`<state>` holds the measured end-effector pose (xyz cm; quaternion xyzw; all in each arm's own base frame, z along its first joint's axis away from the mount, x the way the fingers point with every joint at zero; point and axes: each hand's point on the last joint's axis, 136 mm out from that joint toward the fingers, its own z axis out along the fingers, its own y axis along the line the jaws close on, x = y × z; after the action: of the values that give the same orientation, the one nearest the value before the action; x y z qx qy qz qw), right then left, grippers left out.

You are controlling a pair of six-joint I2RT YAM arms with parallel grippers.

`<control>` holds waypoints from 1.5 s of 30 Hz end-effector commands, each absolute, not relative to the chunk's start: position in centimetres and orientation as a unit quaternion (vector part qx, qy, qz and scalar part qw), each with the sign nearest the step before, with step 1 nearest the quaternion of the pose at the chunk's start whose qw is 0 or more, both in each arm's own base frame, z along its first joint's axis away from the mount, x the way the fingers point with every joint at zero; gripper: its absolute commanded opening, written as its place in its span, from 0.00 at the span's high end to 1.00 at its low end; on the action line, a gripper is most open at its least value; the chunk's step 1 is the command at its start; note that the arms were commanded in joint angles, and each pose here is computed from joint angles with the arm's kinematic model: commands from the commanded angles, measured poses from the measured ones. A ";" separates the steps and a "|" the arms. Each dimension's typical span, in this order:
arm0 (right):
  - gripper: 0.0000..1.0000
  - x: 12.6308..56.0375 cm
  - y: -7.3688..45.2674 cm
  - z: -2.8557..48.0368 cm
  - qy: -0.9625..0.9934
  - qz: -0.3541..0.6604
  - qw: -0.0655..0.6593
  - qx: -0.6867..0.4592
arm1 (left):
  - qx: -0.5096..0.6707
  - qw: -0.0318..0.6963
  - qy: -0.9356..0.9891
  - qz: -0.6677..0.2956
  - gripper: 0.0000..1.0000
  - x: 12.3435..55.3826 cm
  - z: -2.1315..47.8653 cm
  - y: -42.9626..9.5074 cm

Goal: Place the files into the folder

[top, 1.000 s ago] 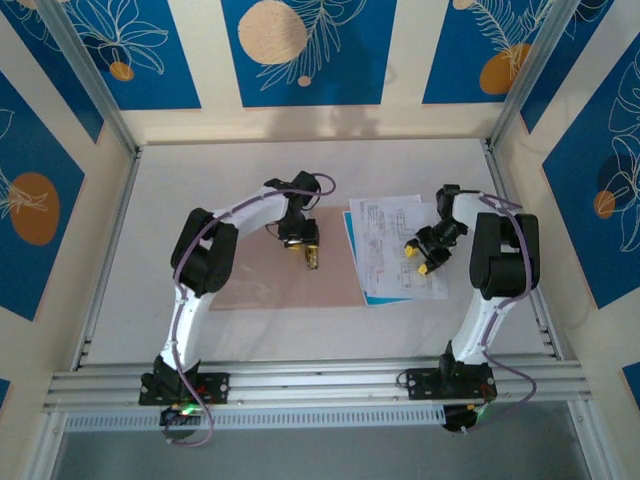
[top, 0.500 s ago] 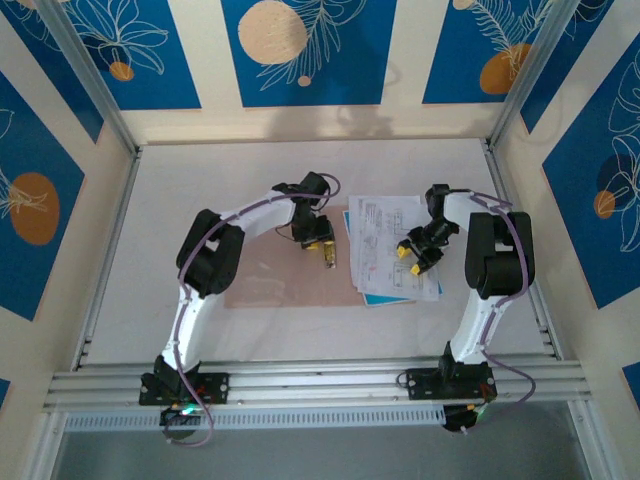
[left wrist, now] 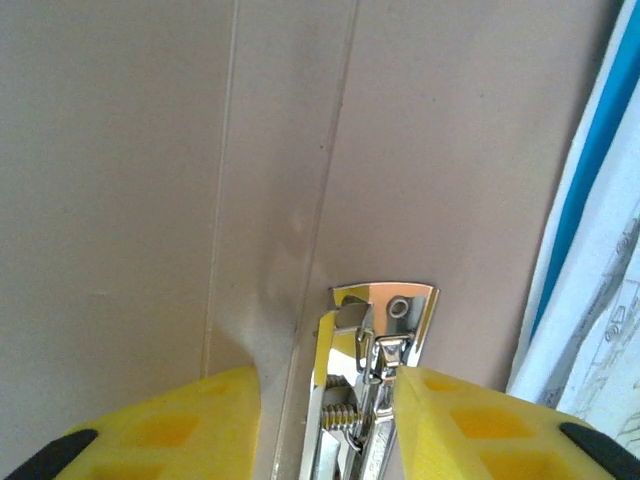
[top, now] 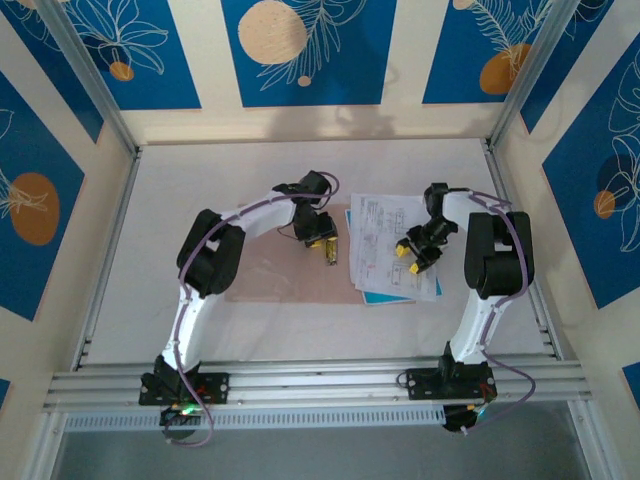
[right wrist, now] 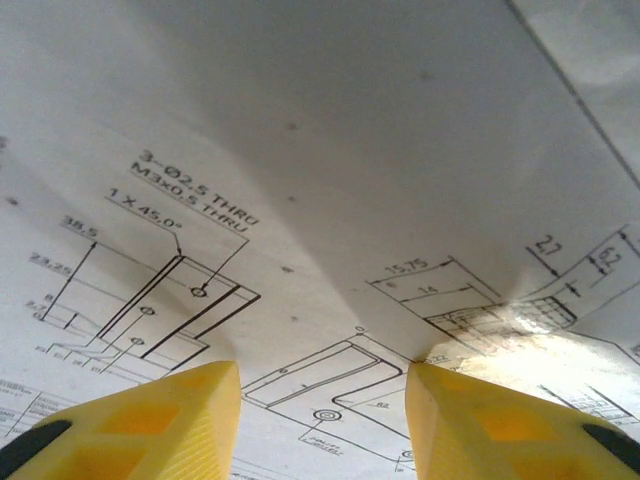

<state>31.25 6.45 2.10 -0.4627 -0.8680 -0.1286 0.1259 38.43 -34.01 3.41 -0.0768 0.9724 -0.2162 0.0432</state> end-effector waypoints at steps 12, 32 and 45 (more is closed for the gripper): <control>0.51 33.4 3.9 7.1 -0.876 -0.157 0.052 -0.452 | 0.014 0.062 0.945 -0.321 0.56 37.0 11.2 -40.8; 0.52 32.7 3.3 2.5 -0.878 -0.146 0.112 -0.441 | 0.074 0.011 0.949 -0.307 0.60 34.7 4.8 -43.4; 0.52 32.3 3.8 1.5 -0.881 -0.137 0.128 -0.434 | 0.085 -0.003 0.953 -0.291 0.60 33.6 3.1 -43.3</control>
<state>33.39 3.27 2.21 -0.4404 -0.8804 -0.1448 0.0999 34.84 -43.26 4.76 0.0706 0.9503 -0.3028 0.0146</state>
